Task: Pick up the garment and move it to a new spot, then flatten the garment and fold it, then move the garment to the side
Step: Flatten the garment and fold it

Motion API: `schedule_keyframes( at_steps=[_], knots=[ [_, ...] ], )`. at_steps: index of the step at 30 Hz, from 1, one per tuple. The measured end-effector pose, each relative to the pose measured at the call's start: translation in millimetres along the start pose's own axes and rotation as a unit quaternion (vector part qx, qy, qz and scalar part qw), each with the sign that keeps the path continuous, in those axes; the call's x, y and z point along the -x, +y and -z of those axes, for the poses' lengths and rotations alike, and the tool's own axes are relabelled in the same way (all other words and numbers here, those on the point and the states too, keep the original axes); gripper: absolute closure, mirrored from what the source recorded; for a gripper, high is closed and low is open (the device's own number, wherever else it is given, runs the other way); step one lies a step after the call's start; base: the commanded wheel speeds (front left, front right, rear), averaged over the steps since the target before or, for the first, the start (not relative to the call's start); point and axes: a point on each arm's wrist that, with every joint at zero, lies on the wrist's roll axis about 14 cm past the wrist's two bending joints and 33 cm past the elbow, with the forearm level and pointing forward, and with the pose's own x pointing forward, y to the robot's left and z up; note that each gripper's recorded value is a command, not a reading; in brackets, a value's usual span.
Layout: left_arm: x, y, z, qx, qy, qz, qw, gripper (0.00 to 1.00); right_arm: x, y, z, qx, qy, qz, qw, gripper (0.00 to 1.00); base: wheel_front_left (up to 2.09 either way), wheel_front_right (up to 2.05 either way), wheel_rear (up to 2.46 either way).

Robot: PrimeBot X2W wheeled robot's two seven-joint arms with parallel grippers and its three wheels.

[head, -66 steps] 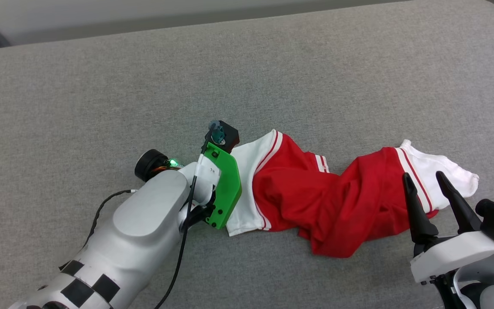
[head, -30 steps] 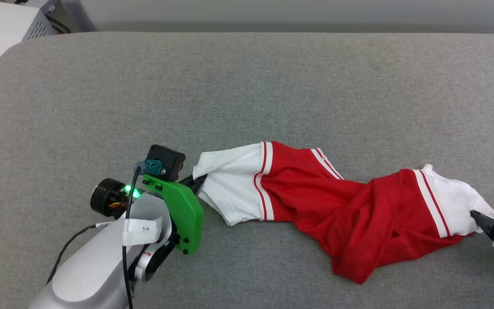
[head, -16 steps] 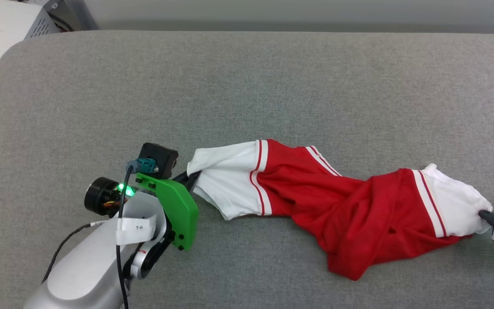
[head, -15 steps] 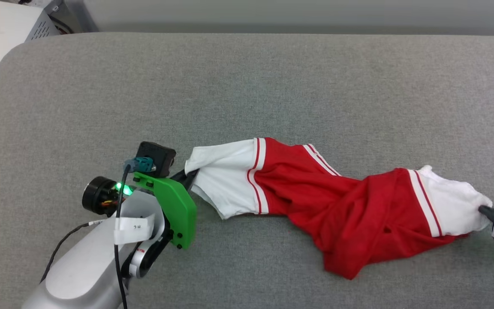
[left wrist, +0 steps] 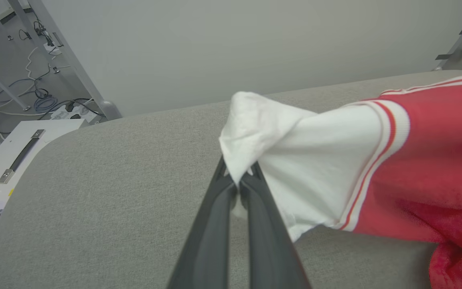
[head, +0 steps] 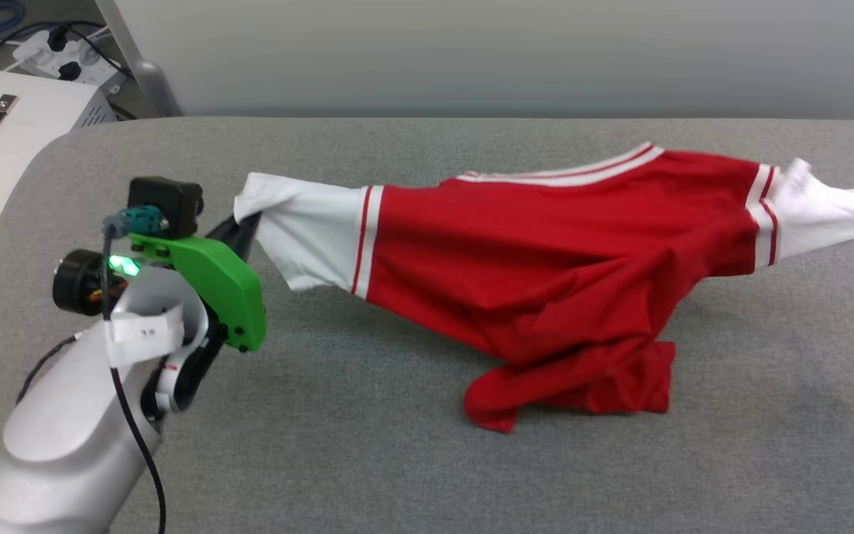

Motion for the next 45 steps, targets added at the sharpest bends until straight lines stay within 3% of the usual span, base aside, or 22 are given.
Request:
schedule_keyframes(
  at_steps=[7, 15, 24, 30, 35, 45],
  knots=[
    [-13.5, 27.3, -49.6, 0.020, -0.049, -0.022, 0.998, 1.00, -0.8, 23.9, -49.5, 0.031, -0.062, -0.014, 0.997, 1.00, 0.00, 0.00, 0.00],
    [-54.8, 48.7, -126.9, -0.007, -0.122, -0.045, 0.991, 1.00, -25.4, 47.7, -131.1, 0.050, -0.158, -0.019, 0.986, 1.00, 0.00, 0.00, 0.00],
    [-95.4, 71.1, -228.7, -0.041, -0.248, -0.081, 0.965, 1.00, -42.6, 56.8, -244.2, 0.059, -0.310, 0.003, 0.949, 1.00, 0.00, 0.00, 0.00],
    [-122.8, 75.2, -266.3, -0.045, -0.306, -0.081, 0.947, 1.00, -58.5, 56.0, -292.5, 0.067, -0.369, 0.019, 0.927, 1.00, 0.00, 0.00, 0.00],
    [-154.3, 78.9, -259.7, -0.041, -0.318, -0.079, 0.944, 1.00, -89.2, 56.3, -294.2, 0.077, -0.369, 0.021, 0.926, 1.00, 0.00, 0.00, 0.00],
    [-226.0, 88.8, -159.6, 0.001, -0.236, -0.072, 0.969, 1.00, -181.9, 67.9, -217.0, 0.099, -0.278, -0.002, 0.956, 1.00, 0.00, 0.00, 0.00]
  ],
)
